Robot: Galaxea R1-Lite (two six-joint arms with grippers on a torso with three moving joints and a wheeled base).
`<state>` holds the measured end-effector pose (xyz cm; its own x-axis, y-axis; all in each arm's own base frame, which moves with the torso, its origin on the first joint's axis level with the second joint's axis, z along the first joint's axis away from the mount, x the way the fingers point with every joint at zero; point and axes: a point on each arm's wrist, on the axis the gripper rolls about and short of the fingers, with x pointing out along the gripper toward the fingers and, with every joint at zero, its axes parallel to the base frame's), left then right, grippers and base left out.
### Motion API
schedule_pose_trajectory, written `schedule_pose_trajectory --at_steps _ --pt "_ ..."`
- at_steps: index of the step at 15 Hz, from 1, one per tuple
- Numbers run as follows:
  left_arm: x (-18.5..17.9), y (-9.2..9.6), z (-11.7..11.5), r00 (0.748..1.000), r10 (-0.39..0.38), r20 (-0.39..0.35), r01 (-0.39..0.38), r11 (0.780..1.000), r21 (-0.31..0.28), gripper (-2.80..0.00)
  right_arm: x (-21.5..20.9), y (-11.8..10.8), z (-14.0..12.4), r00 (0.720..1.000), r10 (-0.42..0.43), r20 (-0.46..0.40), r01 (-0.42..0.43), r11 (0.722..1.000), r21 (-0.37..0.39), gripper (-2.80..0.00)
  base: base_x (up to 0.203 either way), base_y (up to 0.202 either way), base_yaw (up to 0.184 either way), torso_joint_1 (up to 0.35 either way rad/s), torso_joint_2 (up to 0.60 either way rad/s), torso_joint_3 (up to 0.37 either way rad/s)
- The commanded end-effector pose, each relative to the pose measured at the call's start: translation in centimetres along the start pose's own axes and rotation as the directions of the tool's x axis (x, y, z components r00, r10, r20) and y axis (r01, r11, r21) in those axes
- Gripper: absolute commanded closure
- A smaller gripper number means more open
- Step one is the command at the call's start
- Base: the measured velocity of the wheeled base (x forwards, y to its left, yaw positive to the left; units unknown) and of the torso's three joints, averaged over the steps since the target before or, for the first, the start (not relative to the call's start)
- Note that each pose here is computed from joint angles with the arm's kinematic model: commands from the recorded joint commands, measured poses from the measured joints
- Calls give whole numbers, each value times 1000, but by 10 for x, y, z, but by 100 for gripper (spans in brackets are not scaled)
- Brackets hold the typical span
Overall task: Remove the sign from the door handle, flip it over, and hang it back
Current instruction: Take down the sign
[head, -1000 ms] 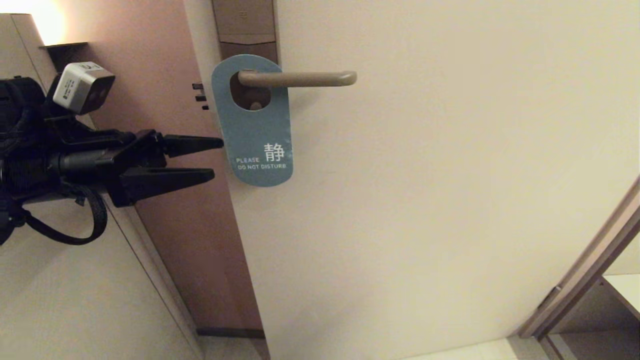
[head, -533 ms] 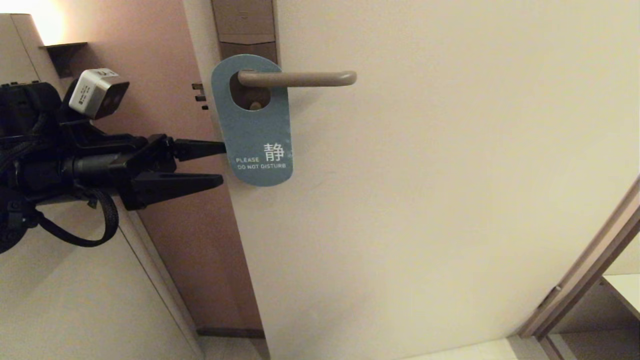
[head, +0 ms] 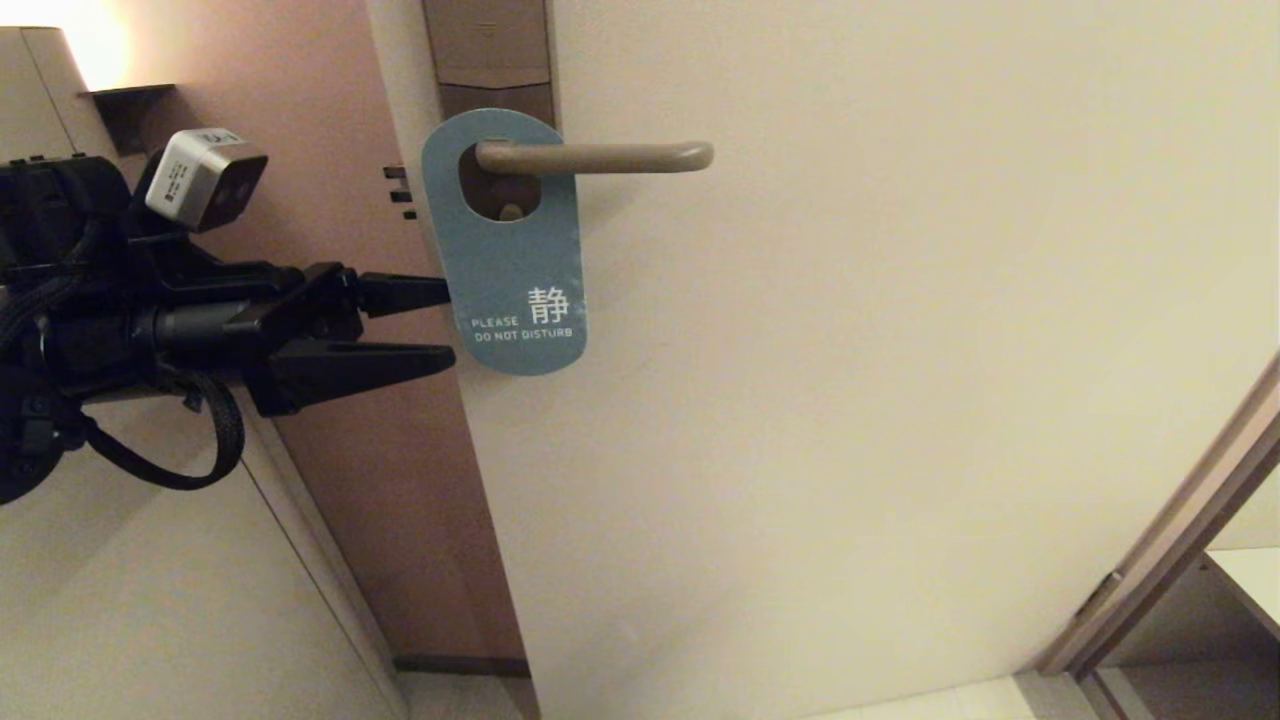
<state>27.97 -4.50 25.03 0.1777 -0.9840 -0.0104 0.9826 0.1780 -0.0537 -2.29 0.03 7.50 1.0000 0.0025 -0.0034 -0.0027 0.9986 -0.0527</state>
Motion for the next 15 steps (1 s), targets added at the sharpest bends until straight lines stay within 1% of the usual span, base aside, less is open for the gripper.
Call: schedule_pose_trajectory --at_steps 1,15 --pt "0 -1 2 1000 -7 2 7 1000 9 -280 0 0 0 1000 1 -1 -1 1000 0 0 0 0 0 0 0 0" --pt "10 -5 2 999 -47 0 47 999 8 -280 0 0 0 1000 1 -1 -1 1000 1 0 0 0 0 0 0 0"
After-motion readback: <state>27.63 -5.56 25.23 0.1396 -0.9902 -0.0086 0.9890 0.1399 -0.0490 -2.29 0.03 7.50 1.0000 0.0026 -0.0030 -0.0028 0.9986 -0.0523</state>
